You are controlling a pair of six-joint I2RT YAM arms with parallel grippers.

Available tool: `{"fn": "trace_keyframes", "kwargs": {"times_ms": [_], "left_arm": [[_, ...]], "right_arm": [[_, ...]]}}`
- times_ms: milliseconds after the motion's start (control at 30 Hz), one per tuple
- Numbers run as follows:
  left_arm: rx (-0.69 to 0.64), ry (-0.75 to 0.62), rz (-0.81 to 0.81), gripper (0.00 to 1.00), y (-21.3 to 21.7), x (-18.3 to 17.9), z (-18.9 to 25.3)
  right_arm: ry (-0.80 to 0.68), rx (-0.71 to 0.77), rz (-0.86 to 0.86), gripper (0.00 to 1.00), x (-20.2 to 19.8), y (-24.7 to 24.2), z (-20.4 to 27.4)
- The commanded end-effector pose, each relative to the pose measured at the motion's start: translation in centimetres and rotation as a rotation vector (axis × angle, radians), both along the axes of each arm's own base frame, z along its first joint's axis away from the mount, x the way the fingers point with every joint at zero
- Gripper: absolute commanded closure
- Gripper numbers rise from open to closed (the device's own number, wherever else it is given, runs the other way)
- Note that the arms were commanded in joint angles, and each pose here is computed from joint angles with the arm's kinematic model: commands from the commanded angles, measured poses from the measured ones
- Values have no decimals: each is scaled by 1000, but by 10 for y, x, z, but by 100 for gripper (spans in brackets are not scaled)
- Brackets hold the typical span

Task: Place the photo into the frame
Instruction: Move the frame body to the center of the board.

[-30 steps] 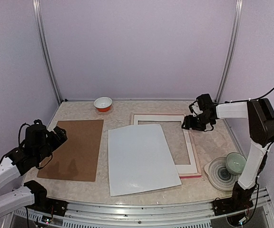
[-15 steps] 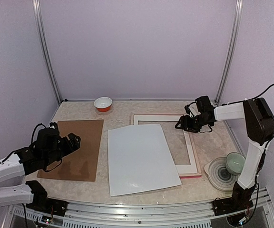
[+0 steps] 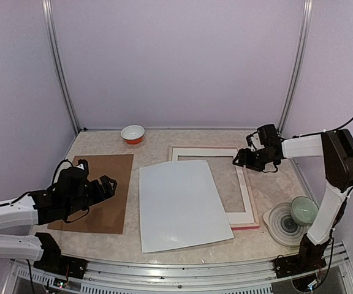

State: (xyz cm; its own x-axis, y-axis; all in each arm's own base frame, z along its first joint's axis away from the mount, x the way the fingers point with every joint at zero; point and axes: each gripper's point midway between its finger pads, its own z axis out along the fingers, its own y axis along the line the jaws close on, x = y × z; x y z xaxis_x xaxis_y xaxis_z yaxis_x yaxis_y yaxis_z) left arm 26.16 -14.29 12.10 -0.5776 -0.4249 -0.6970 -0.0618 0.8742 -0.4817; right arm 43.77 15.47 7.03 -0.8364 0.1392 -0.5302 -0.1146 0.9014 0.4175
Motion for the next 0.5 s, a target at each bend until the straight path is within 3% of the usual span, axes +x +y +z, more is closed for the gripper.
{"fn": "trace_keyframes", "kwargs": {"times_ms": [0,467], "left_arm": [[-31,-17,-89,1,-23,-1,0],[-59,11,-241,1,-68,-2,-12]], "right_arm": [[12,-15,-41,27,-2,-13,-9],[67,83,95,29,-9,26,-30]]}}
